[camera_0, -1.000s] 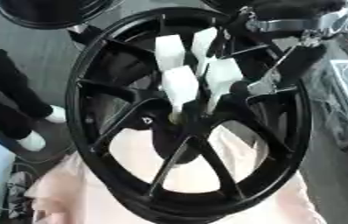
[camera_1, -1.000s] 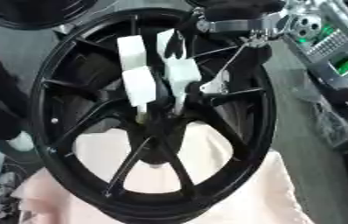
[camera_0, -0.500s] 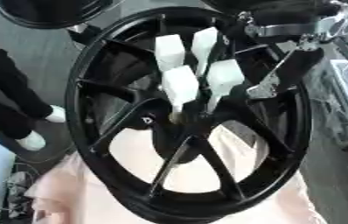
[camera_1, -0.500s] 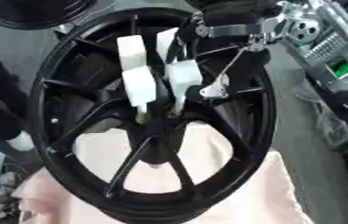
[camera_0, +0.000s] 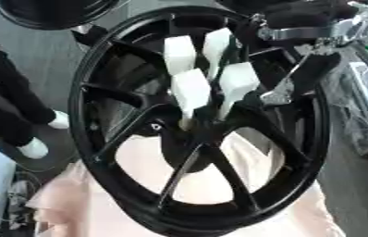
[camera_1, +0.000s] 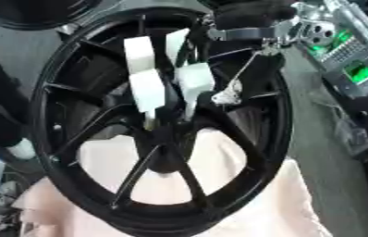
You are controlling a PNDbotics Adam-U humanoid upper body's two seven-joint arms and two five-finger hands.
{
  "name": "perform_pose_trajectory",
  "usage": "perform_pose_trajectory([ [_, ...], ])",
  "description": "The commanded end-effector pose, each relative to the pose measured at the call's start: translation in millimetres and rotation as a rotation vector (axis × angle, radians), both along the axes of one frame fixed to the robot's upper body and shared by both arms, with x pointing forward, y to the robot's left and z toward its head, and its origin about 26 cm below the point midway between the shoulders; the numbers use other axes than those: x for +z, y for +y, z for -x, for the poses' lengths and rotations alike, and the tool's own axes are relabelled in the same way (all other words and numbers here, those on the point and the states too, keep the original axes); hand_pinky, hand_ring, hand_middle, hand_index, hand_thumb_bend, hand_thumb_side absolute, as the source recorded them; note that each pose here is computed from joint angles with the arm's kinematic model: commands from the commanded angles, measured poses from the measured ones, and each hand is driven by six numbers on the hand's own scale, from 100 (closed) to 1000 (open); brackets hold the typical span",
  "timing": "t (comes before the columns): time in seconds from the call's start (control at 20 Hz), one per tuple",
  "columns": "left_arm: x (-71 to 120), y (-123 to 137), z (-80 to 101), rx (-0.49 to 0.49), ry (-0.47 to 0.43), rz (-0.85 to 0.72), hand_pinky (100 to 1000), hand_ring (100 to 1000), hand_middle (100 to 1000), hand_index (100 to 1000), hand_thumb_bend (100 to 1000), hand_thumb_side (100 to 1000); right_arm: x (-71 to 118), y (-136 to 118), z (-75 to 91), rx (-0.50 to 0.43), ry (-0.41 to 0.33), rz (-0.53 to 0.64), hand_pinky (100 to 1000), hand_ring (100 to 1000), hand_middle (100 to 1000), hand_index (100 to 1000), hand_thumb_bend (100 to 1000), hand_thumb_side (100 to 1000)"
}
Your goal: Pull the pin out of the wheel hub.
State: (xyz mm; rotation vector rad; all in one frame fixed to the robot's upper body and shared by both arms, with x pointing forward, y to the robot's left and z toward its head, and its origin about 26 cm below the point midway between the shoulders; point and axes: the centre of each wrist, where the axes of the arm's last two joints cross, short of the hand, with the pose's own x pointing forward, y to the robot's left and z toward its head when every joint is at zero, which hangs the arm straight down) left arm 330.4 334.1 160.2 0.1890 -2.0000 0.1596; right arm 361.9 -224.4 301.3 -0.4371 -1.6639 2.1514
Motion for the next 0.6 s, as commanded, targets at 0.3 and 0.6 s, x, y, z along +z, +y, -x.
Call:
perform_pose_trajectory([
  [0.3, 12.0, 2.8, -0.1, -0.01, -0.028, -0.025, 716, 854, 783, 704, 100, 686, 3.4, -3.0, -2.8, -0.03, -0.013, 0.012, 701, 597, 598, 772, 299, 436],
  [0.6, 12.0, 2.3, -0.3, -0.014, -0.027, -0.026, 716, 855, 784, 704, 100, 686, 2.2, -3.2, -4.4, -0.048, -0.008, -0.006, 678, 572, 575, 760, 273, 419],
])
